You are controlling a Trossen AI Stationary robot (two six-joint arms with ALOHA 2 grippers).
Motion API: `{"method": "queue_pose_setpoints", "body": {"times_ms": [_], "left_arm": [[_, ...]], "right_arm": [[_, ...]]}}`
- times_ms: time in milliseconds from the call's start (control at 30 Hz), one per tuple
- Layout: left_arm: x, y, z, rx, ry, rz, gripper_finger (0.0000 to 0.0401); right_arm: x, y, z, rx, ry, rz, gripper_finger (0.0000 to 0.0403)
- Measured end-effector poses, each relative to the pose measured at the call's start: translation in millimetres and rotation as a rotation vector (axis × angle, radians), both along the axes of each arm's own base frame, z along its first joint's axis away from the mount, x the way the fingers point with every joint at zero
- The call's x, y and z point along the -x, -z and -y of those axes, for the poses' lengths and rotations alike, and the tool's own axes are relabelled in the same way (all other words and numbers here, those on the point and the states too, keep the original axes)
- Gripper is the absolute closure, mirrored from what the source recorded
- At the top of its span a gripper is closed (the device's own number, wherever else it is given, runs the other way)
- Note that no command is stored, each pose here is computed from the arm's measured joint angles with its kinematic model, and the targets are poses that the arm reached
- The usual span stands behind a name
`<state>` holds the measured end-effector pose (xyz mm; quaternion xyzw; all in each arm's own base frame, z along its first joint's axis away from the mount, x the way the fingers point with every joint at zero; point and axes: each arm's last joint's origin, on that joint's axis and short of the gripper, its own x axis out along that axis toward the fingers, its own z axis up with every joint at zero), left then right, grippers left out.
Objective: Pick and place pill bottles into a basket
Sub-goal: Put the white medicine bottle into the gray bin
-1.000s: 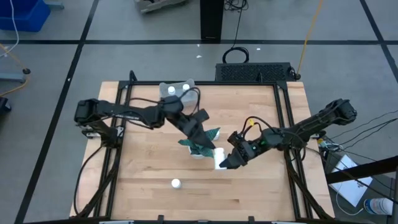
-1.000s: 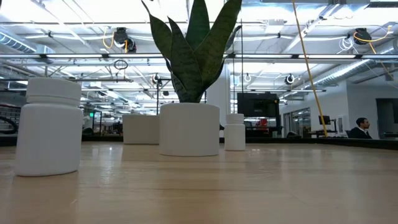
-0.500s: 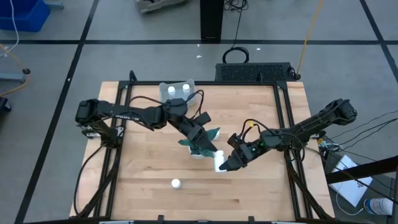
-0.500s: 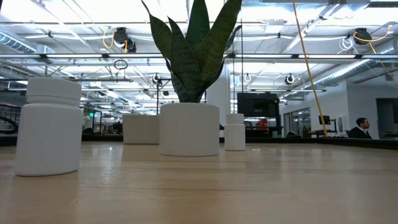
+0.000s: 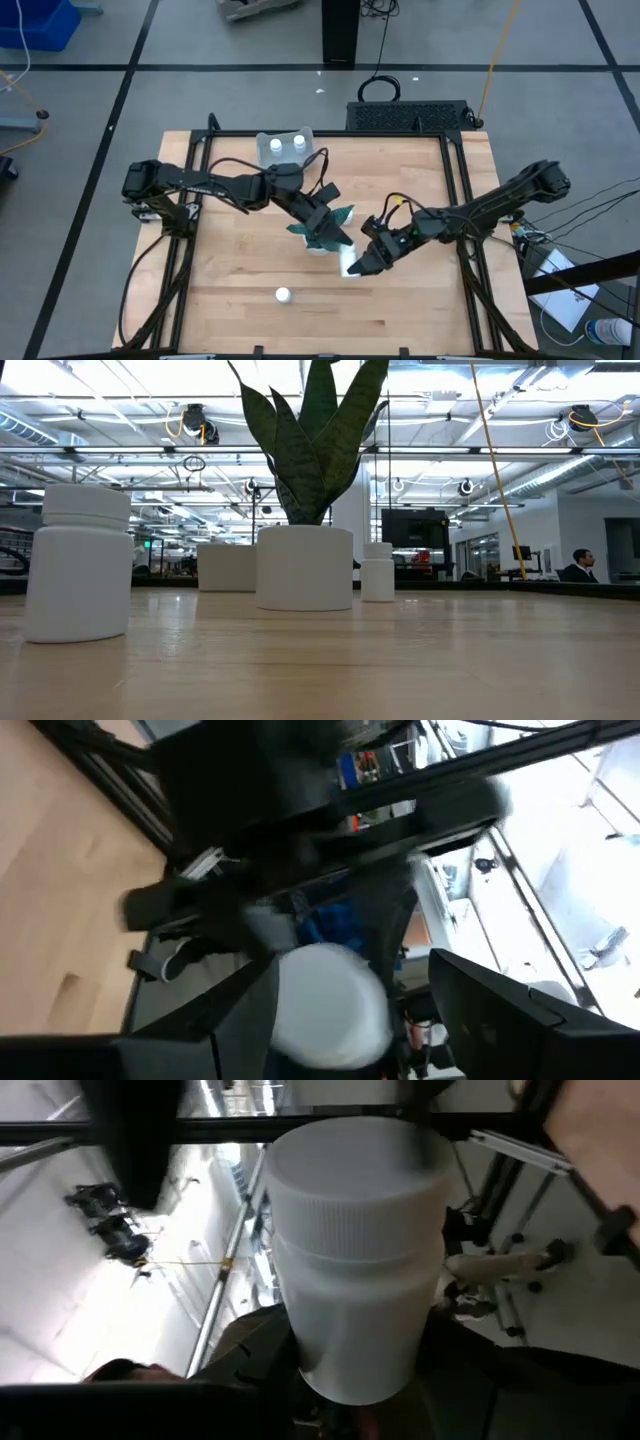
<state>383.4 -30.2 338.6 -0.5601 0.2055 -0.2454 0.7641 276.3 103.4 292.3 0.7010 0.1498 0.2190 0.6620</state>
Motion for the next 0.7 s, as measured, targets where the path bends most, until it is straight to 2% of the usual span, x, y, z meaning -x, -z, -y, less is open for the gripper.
{"method": "queue_pose_setpoints", "body": {"times_ms": [200,533,700], "left_arm": [[0.9,2.4,2.4,-0.016,0.023,-0.018,0.0139],[1.6,3.6,6.2,-0.020,0.047,-0.027,0.0140],[1.6,3.9,6.1,-0.023,0.049,-0.027,0.0178]], "right_arm": [[-6.5,2.7,-2.2,-0.013,0.000,0.057,0.0249],[-5.8,1.5,-2.1,-0.008,0.019,0.066,0.0249],[-5.8,2.4,-2.4,-0.001,0.004,0.059,0.0249]]}}
